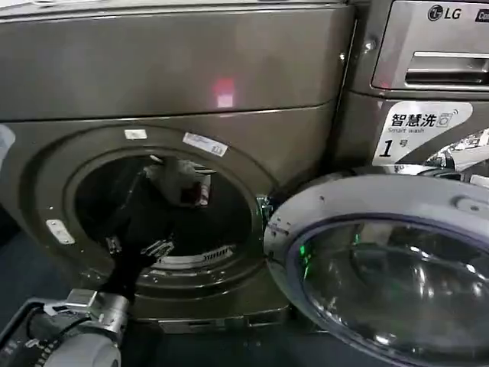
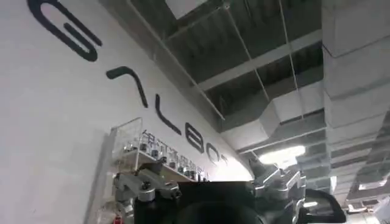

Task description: Grasp the clothes from the dryer.

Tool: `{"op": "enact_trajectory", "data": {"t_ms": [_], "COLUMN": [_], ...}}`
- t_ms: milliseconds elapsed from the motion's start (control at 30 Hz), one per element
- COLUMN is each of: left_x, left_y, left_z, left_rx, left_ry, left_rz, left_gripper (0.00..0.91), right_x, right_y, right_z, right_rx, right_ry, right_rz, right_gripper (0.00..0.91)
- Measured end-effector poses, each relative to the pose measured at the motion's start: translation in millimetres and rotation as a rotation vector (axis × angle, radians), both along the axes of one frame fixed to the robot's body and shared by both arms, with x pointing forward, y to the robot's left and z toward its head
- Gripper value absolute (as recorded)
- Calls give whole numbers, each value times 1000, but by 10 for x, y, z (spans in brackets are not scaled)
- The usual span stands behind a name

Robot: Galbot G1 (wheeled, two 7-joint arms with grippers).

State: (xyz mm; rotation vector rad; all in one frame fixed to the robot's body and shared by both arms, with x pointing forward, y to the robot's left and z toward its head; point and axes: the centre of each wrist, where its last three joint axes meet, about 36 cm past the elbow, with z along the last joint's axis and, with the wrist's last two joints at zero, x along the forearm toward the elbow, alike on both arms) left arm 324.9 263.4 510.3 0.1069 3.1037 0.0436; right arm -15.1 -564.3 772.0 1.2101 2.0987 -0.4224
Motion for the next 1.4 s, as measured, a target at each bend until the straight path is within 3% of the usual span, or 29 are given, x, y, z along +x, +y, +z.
{"op": "enact_trajectory", "data": {"t_ms": [1033, 1167, 1400], "left_x": [-4, 11, 123], "left_y": [-4, 0, 5], "left_z": [3, -16, -116], "left_rx": [0, -7, -15], "left_ry": [-2, -5, -15], "left_rz": [3, 3, 18], "left_gripper": [907, 907, 907], "right_x": [6, -2, -14], "right_y": [61, 100, 154], "right_z": [33, 68, 133], "right_rx": [-3, 1, -40], "right_ry": [-3, 13, 66], "right_rz": [12, 11, -4], "right_gripper": [907, 907, 907]}}
